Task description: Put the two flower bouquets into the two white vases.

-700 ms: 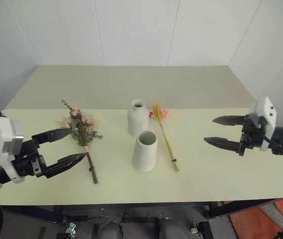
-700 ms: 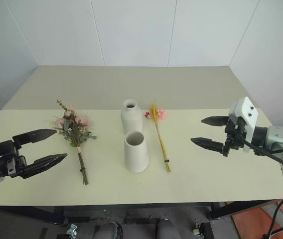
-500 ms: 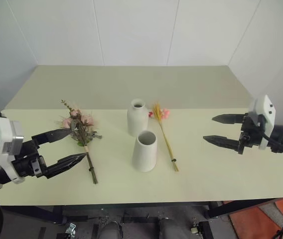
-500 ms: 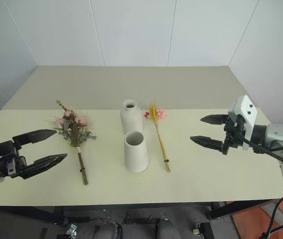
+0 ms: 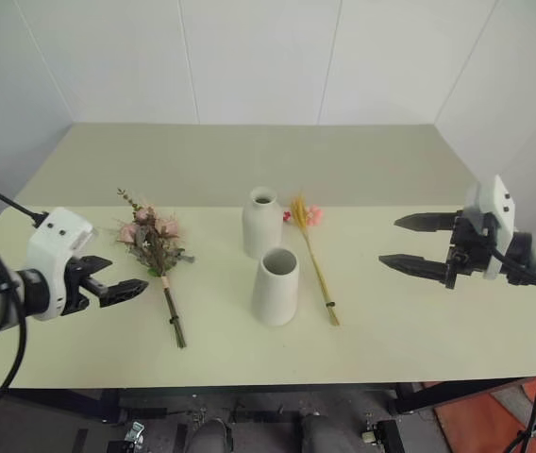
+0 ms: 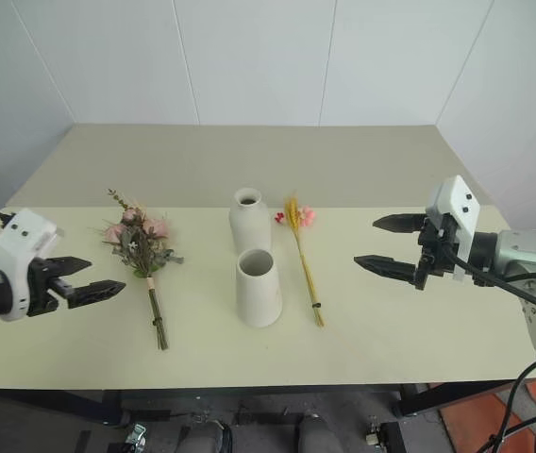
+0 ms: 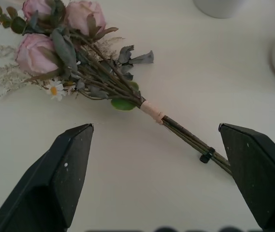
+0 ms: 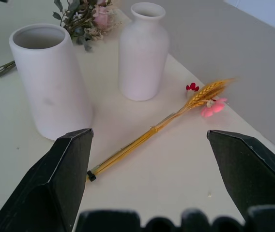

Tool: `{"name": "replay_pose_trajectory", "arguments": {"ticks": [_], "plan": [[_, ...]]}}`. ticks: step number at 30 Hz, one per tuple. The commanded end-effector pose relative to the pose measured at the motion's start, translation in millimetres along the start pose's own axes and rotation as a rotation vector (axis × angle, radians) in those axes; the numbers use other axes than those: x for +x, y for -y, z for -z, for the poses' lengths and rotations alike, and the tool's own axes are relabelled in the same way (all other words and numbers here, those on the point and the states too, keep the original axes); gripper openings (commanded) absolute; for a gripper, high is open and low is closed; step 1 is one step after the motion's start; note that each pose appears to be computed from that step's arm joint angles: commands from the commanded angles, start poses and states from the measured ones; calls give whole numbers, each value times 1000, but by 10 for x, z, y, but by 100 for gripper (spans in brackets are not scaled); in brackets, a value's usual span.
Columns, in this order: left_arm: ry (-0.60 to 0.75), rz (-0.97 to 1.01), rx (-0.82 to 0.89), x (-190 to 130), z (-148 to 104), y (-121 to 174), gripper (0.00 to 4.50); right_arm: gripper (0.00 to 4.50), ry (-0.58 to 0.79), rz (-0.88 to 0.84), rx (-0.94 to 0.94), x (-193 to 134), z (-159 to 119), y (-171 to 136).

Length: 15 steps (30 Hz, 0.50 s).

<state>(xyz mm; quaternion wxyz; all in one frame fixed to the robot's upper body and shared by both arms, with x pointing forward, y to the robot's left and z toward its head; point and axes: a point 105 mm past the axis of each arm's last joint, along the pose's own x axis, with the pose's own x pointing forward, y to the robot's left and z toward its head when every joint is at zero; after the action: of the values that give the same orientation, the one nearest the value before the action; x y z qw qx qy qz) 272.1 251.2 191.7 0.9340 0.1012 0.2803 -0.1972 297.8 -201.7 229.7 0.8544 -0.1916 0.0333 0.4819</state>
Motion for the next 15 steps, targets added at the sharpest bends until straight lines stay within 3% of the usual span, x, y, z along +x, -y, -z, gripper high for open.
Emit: {"name": "replay_pose_trajectory", "arguments": {"ticks": [1,5,8,15], "plan": [[-112,-84,-83,216,71,-64,450,448,45,-32,-73,10,-169,-32],[-188,-149,-108,518,34,-56,450,448,45,-63,-91,20,-188,-43],[-244,-180,-96,671,47,-47,392,450,41,-87,-111,3,-208,-54],[-312,-255,-121,898,134,-131,165,450,47,-131,-155,-74,-330,-62]]}}
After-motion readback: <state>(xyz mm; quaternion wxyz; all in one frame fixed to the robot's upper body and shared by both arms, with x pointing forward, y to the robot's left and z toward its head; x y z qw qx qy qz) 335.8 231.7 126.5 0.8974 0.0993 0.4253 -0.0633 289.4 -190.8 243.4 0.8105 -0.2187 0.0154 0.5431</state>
